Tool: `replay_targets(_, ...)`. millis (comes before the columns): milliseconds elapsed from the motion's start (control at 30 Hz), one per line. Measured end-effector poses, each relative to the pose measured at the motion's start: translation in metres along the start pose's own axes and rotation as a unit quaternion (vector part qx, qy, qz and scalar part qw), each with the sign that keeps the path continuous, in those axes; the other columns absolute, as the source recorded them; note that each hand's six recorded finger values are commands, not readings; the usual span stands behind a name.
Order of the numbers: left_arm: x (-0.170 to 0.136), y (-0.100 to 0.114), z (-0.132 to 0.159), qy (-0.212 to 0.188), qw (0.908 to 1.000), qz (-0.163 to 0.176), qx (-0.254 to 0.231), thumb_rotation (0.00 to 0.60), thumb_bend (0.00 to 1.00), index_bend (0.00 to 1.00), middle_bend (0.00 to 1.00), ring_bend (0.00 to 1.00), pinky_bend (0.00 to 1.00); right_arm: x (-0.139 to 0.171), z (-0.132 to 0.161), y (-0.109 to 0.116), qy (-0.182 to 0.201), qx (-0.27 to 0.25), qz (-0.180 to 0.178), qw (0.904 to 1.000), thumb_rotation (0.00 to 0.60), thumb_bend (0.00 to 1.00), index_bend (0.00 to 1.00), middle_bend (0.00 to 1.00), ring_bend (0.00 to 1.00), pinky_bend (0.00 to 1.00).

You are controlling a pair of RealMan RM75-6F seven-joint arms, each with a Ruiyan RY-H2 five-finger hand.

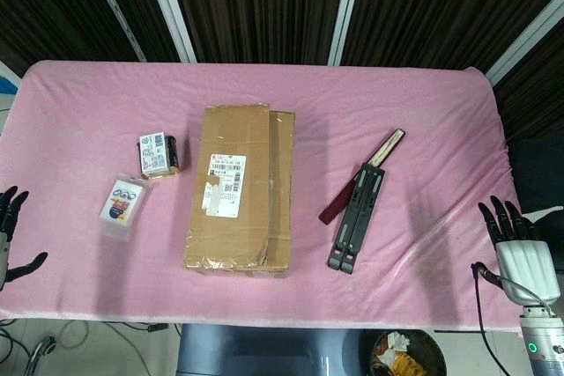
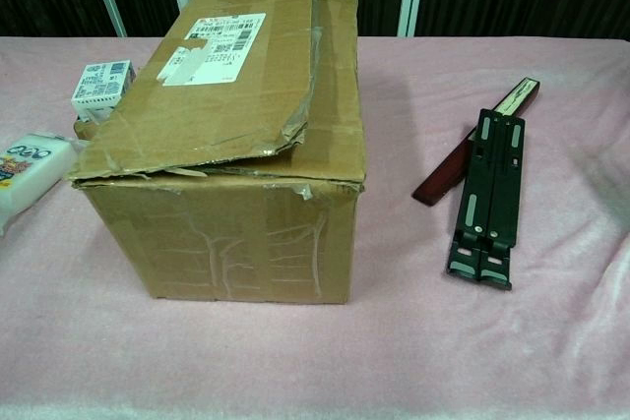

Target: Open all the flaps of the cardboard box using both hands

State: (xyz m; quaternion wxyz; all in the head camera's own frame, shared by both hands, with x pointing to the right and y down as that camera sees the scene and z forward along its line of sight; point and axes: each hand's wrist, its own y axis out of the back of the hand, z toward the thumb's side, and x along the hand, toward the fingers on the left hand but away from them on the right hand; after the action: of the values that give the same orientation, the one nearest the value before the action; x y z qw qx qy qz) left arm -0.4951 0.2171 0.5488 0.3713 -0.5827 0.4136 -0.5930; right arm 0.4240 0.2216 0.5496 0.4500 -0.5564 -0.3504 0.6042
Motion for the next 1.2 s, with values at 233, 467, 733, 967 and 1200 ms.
replay_targets(233,0.0,0.0,-0.001,0.0,1.0,-0.001,0.001,0.6,0.12,0.0,0.0,0.0,0.0,0.0,0.0,0.0,0.0,0.0,0.0,1.0,0.6,0.21,0.0,0.0,0.0,0.23)
replay_targets(467,0.0,0.0,0.0,-0.004,1.0,-0.001,0.002,0.6,0.12,0.0,0.0,0.0,0.0,0.0,0.001,0.0,-0.001,0.0,0.0,1.0,0.6,0.21,0.0,0.0,0.0,0.23)
replay_targets(733,0.006,0.009,0.021,-0.045,0.9988,0.011,0.014,0.6,0.37,0.0,0.0,0.0,0.0,-0.003,-0.003,-0.004,-0.014,-0.002,0.005,0.9999,0.6,0.21,0.0,0.0,0.0,0.23)
replay_targets(967,0.031,0.031,0.074,-0.128,0.9907,0.02,0.043,0.6,0.64,0.0,0.0,0.01,0.06,-0.007,-0.005,-0.006,-0.024,-0.017,0.01,0.9995,0.6,0.21,0.0,0.0,0.0,0.23)
replay_targets(1200,0.068,0.055,0.152,-0.226,0.9704,0.021,0.083,0.6,0.82,0.13,0.17,0.14,0.22,-0.009,-0.008,-0.008,-0.033,-0.028,0.014,0.999,0.6,0.21,0.0,0.0,0.0,0.23)
